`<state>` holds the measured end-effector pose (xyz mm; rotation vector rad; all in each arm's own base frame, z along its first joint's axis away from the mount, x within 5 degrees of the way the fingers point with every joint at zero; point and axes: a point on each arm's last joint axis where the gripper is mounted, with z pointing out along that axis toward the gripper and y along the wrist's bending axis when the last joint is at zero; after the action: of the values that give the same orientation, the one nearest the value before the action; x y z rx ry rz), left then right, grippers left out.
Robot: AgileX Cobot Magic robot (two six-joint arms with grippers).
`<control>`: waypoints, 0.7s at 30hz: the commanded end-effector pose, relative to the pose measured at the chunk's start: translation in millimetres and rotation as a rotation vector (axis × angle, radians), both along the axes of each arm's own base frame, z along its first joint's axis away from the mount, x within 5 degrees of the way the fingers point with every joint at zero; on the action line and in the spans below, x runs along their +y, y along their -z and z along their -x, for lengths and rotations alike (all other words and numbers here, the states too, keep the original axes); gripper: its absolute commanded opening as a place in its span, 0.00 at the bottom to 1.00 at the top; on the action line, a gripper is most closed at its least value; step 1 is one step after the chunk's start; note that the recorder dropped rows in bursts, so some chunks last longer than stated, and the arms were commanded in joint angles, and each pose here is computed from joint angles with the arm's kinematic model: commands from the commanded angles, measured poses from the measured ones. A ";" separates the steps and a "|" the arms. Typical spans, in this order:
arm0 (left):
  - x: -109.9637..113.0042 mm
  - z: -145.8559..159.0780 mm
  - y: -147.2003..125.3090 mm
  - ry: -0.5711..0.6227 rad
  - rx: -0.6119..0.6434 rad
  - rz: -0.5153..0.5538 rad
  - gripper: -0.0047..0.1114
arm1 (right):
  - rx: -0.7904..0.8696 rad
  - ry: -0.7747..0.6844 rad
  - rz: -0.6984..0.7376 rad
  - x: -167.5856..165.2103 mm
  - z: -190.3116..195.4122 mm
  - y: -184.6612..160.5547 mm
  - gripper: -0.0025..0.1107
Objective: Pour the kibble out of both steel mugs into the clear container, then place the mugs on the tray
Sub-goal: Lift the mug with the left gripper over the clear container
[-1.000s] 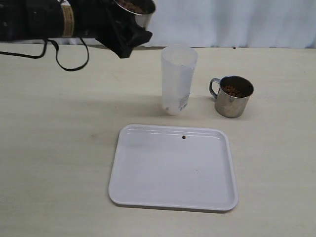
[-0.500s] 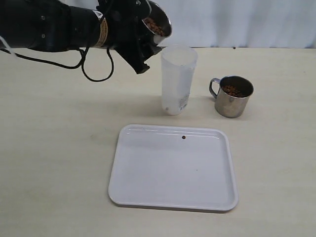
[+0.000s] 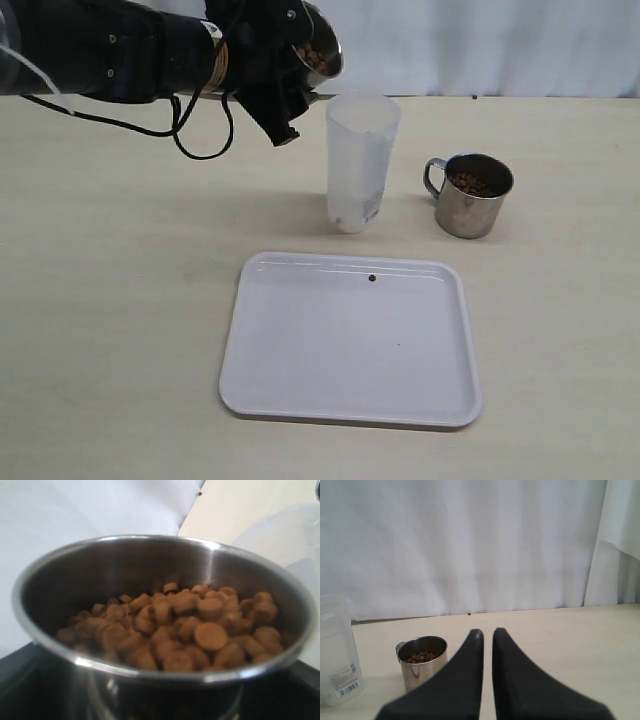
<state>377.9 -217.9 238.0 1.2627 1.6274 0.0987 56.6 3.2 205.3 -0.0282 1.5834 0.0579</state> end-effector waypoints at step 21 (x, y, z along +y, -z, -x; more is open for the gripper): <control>-23.4 -5.0 -10.3 -0.010 -0.118 -0.110 0.04 | 0.002 0.007 0.004 -0.4 0.2 1.3 0.07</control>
<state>383.7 -240.0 239.7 1.3094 1.5688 0.2418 56.6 3.2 205.1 -0.0282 1.5854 0.0579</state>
